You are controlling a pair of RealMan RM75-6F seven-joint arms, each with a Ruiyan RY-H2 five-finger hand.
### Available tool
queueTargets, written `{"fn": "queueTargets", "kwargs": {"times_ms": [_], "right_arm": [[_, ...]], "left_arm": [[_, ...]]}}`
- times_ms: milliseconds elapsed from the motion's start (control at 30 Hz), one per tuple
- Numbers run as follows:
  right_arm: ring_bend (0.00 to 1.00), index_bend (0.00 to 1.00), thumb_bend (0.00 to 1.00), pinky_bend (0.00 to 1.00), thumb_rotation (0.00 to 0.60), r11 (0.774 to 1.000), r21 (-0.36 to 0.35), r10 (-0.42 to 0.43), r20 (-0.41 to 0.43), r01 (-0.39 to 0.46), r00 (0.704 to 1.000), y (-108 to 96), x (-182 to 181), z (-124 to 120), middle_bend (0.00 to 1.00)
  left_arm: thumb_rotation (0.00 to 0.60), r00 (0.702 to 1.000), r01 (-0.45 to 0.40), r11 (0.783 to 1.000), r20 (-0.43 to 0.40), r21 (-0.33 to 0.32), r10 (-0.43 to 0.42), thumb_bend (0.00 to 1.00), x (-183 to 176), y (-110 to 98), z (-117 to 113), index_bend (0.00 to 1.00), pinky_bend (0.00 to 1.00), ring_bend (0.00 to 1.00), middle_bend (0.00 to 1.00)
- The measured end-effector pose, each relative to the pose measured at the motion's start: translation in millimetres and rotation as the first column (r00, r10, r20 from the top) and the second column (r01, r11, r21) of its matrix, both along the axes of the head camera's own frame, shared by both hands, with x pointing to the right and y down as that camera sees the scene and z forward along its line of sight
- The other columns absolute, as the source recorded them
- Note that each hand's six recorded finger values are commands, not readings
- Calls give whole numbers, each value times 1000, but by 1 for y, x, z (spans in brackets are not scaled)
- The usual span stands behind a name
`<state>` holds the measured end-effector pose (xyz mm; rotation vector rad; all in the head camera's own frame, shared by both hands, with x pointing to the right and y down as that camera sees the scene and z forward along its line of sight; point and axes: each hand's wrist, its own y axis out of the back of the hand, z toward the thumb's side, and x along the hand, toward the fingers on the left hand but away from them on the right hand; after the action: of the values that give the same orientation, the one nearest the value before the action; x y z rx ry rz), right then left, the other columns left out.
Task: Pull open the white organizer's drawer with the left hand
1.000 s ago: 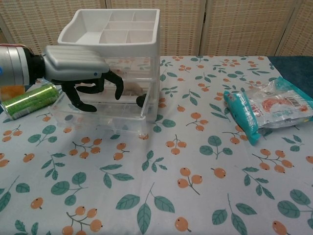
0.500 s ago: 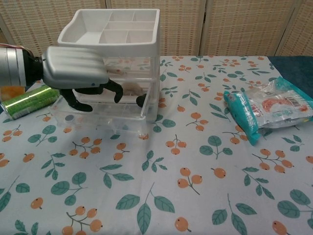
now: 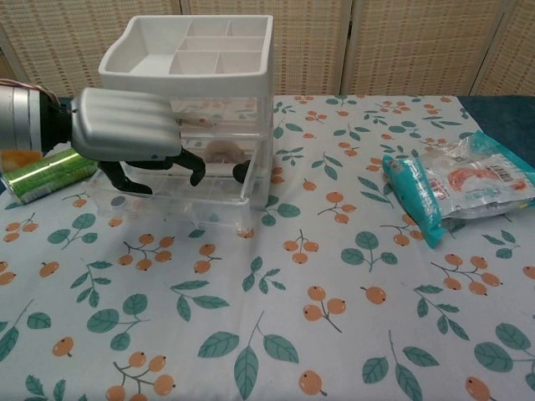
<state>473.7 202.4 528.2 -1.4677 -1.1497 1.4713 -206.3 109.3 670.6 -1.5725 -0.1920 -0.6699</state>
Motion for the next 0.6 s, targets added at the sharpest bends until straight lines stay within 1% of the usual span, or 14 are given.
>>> {"fn": "queueTargets", "kwargs": {"times_ms": [600], "right_arm": [[325,268,234,363,600,1000,5,7,-2,-7,1000,2,3,-1,282]], "left_arm": [[600,999,-31,999,32,-5,32,266,5,7,4,390,997,946,879]]}}
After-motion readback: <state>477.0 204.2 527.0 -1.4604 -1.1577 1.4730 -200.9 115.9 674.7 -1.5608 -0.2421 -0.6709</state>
